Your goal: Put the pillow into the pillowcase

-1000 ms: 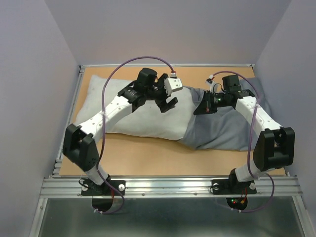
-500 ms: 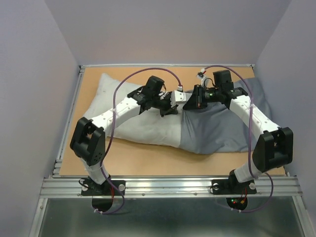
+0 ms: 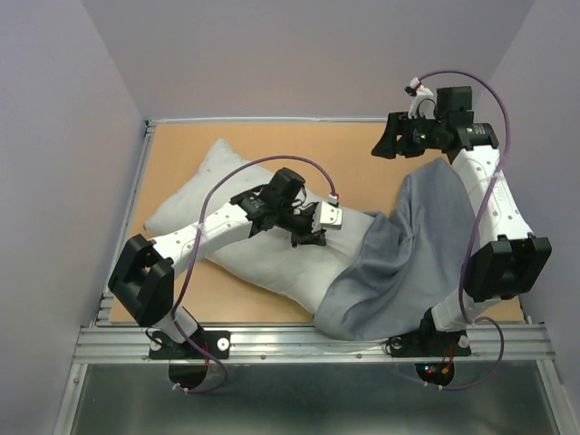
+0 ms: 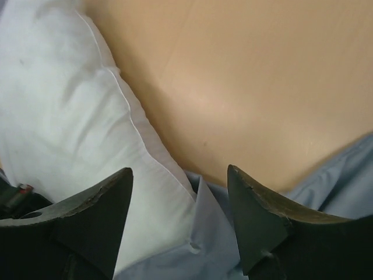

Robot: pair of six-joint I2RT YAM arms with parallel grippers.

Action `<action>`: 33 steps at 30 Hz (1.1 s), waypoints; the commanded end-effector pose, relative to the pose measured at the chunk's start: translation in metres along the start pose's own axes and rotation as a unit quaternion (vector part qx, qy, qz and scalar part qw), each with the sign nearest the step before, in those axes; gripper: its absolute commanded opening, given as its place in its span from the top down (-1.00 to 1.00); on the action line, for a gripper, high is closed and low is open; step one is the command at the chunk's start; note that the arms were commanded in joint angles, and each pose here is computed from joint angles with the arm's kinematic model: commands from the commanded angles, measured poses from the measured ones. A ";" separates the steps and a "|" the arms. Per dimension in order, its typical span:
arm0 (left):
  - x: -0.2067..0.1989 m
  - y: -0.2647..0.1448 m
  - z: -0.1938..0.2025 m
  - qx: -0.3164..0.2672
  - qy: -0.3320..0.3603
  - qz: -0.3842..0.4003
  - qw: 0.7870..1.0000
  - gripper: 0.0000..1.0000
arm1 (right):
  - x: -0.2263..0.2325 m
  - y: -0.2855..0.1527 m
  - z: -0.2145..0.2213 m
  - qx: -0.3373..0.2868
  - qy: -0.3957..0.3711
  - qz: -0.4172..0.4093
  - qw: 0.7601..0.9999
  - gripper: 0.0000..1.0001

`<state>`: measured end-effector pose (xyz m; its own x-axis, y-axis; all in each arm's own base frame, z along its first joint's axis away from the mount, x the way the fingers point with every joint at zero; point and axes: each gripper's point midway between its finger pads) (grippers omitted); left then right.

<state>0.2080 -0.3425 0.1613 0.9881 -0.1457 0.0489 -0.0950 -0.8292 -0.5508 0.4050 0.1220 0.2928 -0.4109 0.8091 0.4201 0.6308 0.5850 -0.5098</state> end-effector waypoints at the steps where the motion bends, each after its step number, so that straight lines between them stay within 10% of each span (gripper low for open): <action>1: 0.014 -0.012 -0.008 -0.004 0.017 -0.047 0.999 1.00 | -0.022 -0.011 0.077 0.180 -0.035 0.029 0.983 -0.40; 10: 0.015 -0.011 -0.005 -0.006 0.009 -0.058 0.998 1.00 | -0.010 -0.028 0.150 0.292 0.004 -0.027 0.956 -0.32; 26: 0.011 -0.005 -0.004 -0.004 0.012 -0.053 0.999 1.00 | -0.021 0.009 0.168 0.288 0.085 -0.029 0.953 -0.15; 33: 0.009 -0.004 0.000 -0.001 0.013 -0.049 0.999 1.00 | -0.021 0.020 0.149 0.260 0.088 -0.033 0.961 0.66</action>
<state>0.2165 -0.3449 0.1573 0.9925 -0.0898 0.0825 -0.0301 -0.8357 -0.5484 0.3092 0.1166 0.1508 -0.2647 0.7931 0.5486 0.1105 0.5901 -0.7997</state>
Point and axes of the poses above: each gripper's point midway between its finger pads, its own y axis out along the fingers, its own x axis along the line the jaws close on, z = x × y, and after that the axes turned 1 degree about y, right-handed
